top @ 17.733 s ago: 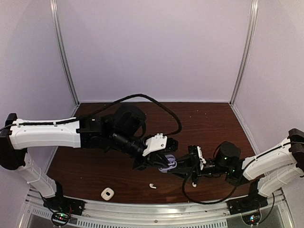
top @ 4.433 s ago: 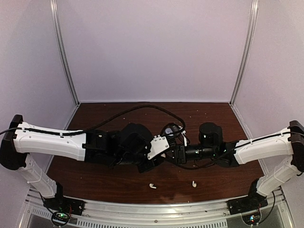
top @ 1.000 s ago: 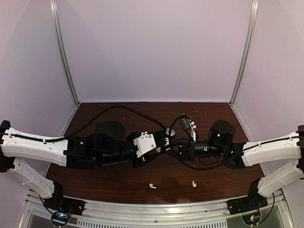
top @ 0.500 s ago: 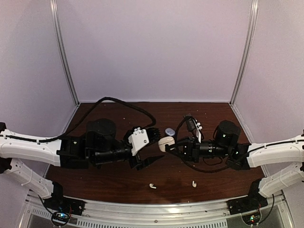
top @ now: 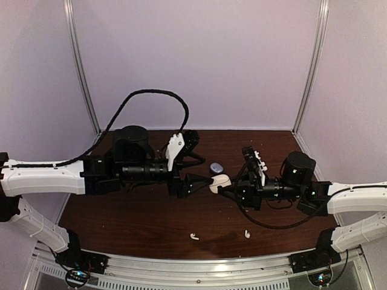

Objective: Insert the wireless bluetooth earbuds into the charging case
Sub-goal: Pass from the left arm to the right, then open the charging case.

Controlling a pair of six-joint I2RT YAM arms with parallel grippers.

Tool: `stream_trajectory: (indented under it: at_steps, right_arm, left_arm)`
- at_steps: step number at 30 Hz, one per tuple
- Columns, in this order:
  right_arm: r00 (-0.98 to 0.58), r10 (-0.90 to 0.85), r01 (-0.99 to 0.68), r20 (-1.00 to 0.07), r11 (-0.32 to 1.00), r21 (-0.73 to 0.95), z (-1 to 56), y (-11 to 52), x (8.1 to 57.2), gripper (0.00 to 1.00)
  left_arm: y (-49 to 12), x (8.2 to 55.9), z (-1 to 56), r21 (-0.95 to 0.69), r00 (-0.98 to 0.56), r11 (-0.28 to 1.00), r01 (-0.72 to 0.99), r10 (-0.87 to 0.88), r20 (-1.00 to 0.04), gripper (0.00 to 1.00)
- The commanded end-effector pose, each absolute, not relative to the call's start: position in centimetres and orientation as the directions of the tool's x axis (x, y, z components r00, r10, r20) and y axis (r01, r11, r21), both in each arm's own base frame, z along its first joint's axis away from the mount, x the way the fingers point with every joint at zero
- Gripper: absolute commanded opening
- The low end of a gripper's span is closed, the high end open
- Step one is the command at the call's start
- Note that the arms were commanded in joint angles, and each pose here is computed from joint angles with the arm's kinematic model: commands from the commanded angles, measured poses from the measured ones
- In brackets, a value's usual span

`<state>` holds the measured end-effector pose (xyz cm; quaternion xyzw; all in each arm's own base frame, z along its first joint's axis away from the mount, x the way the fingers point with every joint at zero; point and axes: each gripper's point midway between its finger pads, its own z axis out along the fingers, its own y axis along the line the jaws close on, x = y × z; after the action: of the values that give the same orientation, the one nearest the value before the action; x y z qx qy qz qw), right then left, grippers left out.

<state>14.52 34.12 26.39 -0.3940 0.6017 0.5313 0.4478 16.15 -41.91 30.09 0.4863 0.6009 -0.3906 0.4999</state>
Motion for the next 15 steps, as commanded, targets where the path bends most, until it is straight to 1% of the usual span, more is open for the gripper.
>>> stream_trajectory:
  at_steps: [1, 6, 10, 15]
  right_arm:
    - [-0.241, -0.004, -0.961, -0.971, 0.144, 0.238, 26.6, 34.0, 14.6, 0.06]
    - [-0.237, 0.002, -0.960, -0.972, 0.153, 0.234, 26.8, 34.0, 14.7, 0.05]
    - [-0.223, 0.013, -0.965, -0.975, 0.137, 0.223, 27.1, 34.0, 14.3, 0.04]
    - [-0.199, -0.002, -0.974, -0.980, 0.115, 0.197, 26.8, 34.0, 13.6, 0.03]
  left_arm:
    - [-43.1, 15.2, 31.2, -0.039, -0.062, 0.147, 0.988, 0.159, -0.985, 0.72]
    - [-43.5, 15.1, 30.0, -0.049, -0.073, 0.131, 0.990, 0.185, -0.980, 0.71]
    - [-43.7, 16.1, 28.6, -0.075, -0.111, 0.173, 0.982, 0.212, -0.971, 0.71]
    - [-42.9, 17.7, 29.2, -0.113, -0.152, 0.219, 0.969, 0.169, -0.974, 0.65]
